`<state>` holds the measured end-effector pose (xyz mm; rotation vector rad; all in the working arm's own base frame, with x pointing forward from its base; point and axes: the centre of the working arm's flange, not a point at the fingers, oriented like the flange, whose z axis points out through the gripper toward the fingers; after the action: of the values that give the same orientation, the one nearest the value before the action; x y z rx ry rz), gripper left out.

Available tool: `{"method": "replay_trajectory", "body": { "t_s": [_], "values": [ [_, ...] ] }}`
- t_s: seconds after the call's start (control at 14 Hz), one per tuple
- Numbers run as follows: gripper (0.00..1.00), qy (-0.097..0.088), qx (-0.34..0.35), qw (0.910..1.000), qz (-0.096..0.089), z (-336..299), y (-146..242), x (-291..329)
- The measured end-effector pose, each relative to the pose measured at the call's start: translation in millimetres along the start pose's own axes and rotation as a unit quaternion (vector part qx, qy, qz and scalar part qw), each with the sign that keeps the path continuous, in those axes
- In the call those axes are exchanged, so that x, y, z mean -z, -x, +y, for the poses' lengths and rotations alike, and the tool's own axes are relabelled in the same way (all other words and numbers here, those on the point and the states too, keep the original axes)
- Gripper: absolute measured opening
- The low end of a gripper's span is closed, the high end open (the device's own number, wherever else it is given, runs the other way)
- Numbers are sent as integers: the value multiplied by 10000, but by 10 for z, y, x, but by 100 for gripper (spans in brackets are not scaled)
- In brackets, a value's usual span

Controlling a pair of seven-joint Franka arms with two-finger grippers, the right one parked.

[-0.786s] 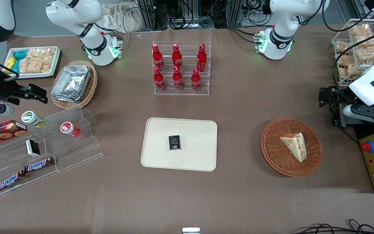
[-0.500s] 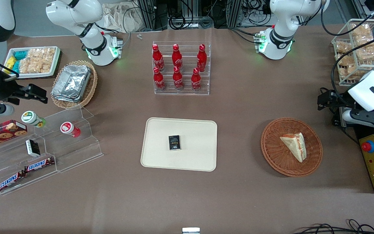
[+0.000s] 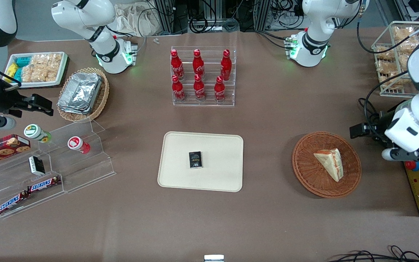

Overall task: Place sandwich from basket to tray
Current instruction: 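Move the left gripper down over the wrapped sandwich in the wicker basket, then close the left gripper on the sandwich's wrapped edge and lift it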

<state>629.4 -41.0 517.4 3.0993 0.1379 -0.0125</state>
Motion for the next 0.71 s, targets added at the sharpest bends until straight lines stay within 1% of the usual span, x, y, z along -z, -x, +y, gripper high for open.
{"method": "replay_trajectory", "body": {
  "t_s": [0.07, 0.14, 0.29, 0.57, 0.71],
  "values": [
    [100, 9, 392, 9992, 80, -14, -16, -155],
    [100, 18, 800, 9967, 123, -26, -20, -304],
    [100, 16, 1413, 9899, 128, -46, -13, -572],
    [100, -2, 2150, 9764, 178, -193, 24, -1240],
    [100, -19, 2283, 9734, 185, -261, 47, -1556]
  ]
}}
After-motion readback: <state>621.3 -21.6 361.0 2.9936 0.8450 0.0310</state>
